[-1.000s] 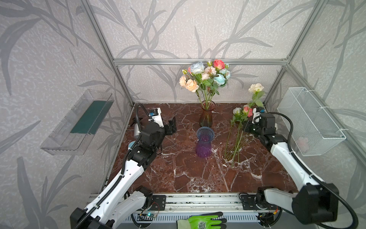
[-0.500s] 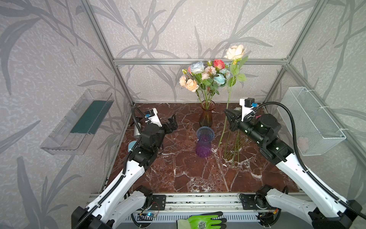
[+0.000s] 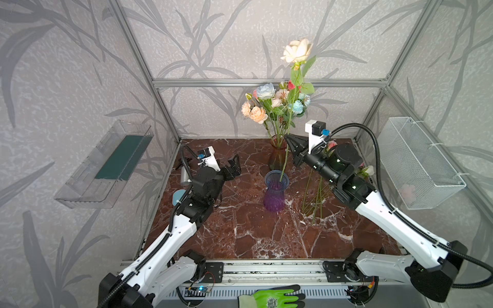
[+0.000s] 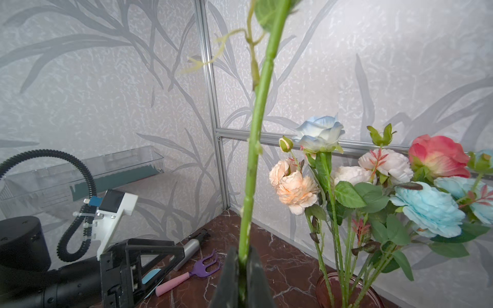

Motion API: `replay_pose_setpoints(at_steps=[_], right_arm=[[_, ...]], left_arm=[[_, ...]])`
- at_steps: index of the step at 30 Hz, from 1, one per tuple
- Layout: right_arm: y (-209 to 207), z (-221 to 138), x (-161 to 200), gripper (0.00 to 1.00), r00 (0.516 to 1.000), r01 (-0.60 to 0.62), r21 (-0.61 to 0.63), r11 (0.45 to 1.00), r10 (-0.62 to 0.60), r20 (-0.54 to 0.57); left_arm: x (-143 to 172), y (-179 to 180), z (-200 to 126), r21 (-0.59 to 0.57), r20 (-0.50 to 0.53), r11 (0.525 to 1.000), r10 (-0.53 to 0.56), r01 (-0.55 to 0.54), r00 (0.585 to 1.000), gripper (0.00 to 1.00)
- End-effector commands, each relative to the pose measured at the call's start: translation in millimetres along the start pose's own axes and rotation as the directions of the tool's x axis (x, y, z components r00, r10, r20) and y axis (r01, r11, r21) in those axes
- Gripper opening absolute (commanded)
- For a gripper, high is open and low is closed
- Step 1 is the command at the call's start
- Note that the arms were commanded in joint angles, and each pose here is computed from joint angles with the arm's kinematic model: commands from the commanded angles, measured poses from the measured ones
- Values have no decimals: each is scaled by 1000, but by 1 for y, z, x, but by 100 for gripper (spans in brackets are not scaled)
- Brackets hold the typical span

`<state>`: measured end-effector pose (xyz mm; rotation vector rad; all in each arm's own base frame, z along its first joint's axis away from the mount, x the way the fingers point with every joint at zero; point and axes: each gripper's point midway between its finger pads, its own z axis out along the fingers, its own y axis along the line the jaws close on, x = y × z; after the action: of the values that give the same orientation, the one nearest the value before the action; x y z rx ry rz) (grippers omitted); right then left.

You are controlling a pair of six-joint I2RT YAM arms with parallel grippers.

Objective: Arrange flowers in a vase
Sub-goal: Place the flower in the vase.

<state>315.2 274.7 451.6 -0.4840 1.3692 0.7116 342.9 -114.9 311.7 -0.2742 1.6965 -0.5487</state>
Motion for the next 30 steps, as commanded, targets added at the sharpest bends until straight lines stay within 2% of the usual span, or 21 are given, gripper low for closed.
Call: replay_pose_setpoints(at_steps=[1,9,11,13,15,17,25,30], right_arm=[[2,4,14,0,999,36,-14,999,-35,23],[0,-11,83,3,998,-22,-9,1000,22,-59],[3,-15,99,7,996,-34,-15,999,32,-87],[6,-19,108,18,994,-39,-17,999,37,-102],[4,-22,111,30,993,-48,2,999,48,-112],[5,-25,112,36,990,-47,0,999,46,-130],[-2,-57,101,41,992,-37,51,998,43,-118],[-23,-83,105,42,989,-8,180,984,35,-146]], left_arm=[[-1,-3,1,21,11,999,-26,26,1000,96],[1,-4,3,26,-1,999,-23,23,1000,96],[3,-3,5,23,-6,999,-23,23,1000,96],[4,-4,6,28,-13,999,-21,22,1000,96],[4,-6,6,37,-18,999,-14,15,1000,96],[5,-6,7,36,-22,999,-13,13,1000,96],[6,-6,8,41,-30,999,-11,12,999,96],[11,-14,9,79,-60,997,-16,21,998,94]])
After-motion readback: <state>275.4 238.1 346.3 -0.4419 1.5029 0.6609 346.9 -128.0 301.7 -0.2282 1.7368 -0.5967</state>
